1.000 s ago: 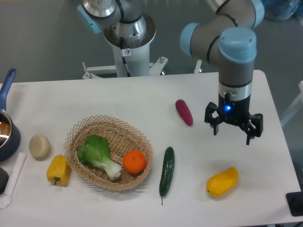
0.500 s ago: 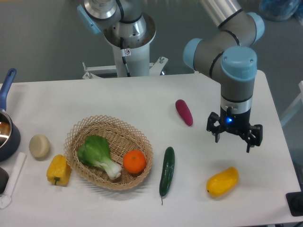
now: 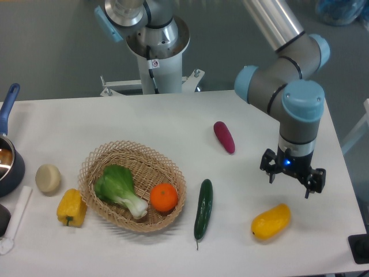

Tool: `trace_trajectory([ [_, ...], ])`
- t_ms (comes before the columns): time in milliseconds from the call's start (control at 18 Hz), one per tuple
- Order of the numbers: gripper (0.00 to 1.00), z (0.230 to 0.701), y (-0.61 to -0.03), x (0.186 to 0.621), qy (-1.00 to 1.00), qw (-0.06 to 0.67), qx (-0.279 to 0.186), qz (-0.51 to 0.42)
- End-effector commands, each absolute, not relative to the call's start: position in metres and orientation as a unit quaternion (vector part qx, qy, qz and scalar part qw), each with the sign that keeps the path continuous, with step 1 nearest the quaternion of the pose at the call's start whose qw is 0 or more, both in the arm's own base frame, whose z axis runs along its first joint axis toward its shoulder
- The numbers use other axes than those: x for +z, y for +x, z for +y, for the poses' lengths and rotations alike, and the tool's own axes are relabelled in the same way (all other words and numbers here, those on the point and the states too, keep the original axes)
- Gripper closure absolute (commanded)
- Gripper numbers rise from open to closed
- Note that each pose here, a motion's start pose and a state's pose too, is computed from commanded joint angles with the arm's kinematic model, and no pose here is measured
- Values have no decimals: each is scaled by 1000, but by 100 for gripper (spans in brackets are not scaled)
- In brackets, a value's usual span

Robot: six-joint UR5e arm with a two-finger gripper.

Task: Pick up the mango from the table
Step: 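Lower the open gripper around the yellow mango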

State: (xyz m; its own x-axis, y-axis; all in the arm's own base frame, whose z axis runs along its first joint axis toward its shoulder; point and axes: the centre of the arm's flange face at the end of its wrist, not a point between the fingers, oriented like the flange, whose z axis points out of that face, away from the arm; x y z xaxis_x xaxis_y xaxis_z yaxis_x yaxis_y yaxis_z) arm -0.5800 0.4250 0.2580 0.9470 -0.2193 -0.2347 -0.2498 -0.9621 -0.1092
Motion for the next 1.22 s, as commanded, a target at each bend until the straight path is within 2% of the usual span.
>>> trace_trajectory([
  [389, 0, 443, -584, 219, -985, 62, 90, 136],
  [889, 0, 449, -584, 208, -985, 62, 85, 140],
  [1222, 0, 472, -584, 195, -983, 61, 84, 151],
])
